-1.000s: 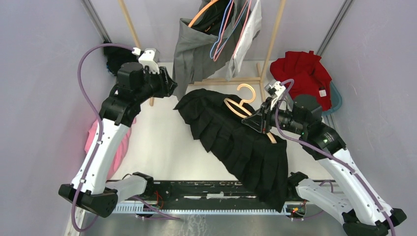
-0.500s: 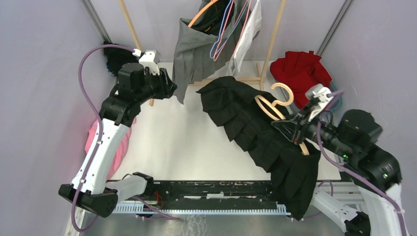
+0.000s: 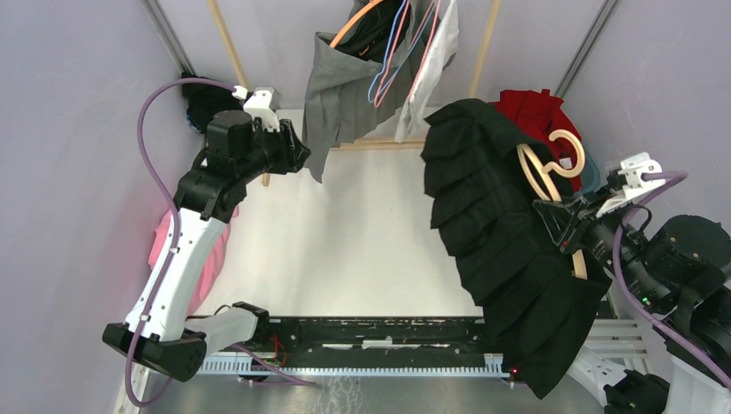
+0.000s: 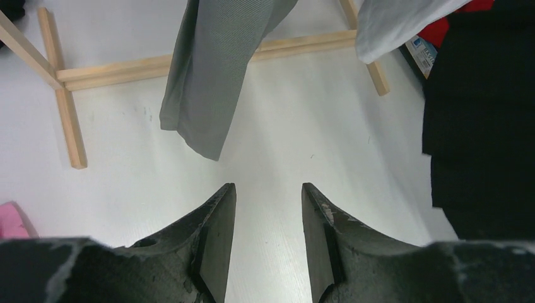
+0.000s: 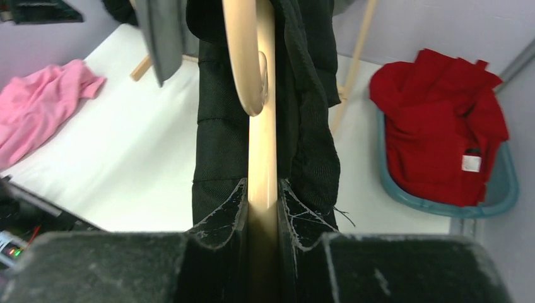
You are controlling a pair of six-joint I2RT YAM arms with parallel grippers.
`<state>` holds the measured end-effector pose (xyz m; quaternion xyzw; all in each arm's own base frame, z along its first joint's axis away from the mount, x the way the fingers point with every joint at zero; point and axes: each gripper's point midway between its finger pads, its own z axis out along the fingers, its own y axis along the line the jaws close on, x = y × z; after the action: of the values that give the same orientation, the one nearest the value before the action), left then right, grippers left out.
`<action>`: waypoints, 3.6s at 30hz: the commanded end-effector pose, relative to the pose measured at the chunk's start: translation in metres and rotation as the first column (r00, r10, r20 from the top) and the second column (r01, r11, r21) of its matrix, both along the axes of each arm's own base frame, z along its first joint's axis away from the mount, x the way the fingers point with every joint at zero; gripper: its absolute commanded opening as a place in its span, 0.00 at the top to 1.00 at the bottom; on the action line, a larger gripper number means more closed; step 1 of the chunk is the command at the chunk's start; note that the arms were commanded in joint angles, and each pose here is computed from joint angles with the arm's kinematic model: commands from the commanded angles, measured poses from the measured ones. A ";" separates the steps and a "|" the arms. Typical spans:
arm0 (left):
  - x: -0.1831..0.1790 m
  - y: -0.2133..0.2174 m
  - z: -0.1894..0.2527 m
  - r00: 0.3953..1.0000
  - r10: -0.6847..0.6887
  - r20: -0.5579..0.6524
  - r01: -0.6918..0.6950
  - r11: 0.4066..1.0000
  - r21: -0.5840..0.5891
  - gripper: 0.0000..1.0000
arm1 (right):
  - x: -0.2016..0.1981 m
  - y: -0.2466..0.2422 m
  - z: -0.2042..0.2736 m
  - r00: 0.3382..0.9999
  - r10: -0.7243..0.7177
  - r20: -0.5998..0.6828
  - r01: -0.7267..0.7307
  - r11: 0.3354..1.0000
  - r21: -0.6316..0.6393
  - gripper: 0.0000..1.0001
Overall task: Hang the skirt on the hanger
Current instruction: Place the hanger at the clothesline.
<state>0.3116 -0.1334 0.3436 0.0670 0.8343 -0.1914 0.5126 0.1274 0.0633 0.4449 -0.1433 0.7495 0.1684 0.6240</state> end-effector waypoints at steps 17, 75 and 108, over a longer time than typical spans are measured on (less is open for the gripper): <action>-0.016 -0.009 0.004 0.998 -0.054 0.016 0.055 0.996 -0.072 0.01 | 0.173 0.019 0.092 0.888 -0.409 0.212 0.392 0.912 0.119 0.98; -0.015 -0.008 0.005 0.998 -0.063 0.026 0.064 0.997 -0.046 0.01 | 0.381 0.084 0.099 0.906 -0.248 0.343 0.140 0.940 0.312 0.99; -0.001 -0.008 0.004 0.999 -0.047 0.014 0.048 0.999 -0.025 0.01 | 0.407 0.102 0.143 0.832 -0.231 0.504 -0.005 0.906 0.423 0.99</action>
<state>0.3047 -0.1425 0.3235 0.0763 0.8456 -0.2136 0.4832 0.5697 0.1779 0.5007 -0.0183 0.6110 0.2094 0.7632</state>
